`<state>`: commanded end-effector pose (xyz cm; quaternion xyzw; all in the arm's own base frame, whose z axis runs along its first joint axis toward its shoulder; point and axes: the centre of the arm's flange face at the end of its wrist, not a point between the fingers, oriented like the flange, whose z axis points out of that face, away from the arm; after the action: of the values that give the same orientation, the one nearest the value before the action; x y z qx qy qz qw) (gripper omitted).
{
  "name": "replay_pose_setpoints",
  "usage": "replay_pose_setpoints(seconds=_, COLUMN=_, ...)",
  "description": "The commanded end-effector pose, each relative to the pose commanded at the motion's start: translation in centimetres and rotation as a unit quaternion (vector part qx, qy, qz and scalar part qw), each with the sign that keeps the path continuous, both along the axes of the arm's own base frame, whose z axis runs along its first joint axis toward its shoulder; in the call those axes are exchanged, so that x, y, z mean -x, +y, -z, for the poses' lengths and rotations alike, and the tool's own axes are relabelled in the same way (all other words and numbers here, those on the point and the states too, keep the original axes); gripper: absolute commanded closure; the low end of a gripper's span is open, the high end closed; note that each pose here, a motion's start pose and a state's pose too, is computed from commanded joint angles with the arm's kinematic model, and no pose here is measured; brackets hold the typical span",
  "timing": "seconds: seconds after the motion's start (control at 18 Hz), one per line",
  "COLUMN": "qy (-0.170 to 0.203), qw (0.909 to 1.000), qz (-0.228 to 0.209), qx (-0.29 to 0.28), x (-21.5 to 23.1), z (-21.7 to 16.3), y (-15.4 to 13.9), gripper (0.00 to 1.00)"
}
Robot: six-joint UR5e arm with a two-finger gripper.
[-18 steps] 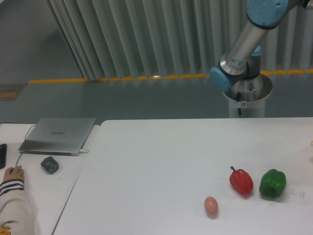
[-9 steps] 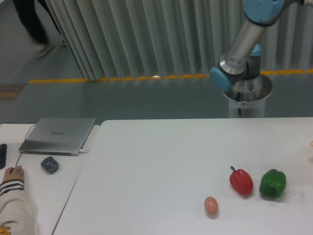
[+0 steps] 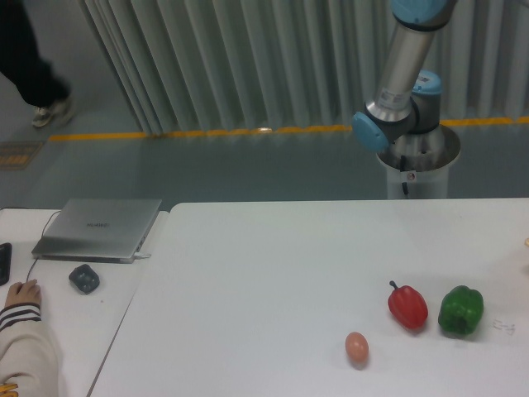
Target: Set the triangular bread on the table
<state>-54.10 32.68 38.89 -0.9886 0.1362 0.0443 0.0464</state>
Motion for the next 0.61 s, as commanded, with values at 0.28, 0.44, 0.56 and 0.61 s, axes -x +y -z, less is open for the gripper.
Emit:
replay_pose_setpoints(seconds=0.28, qy=-0.007, qw=0.9999, qz=-0.003, qx=-0.009, x=-5.8, z=-0.5, y=6.3, gripper=0.96)
replay_pose_setpoints(seconds=0.44, qy=-0.017, qw=0.9998, qz=-0.004, qx=-0.008, x=-9.9, z=-0.2, y=8.9, gripper=0.96)
replay_pose_setpoints(seconds=0.56, qy=-0.022, qw=0.9997, qz=-0.005, qx=-0.008, x=-12.5, z=-0.2, y=10.3, gripper=0.96)
replay_pose_setpoints(seconds=0.61, qy=-0.021, qw=0.9997, qz=-0.009, qx=-0.009, x=-13.6, z=-0.6, y=10.5, gripper=0.96)
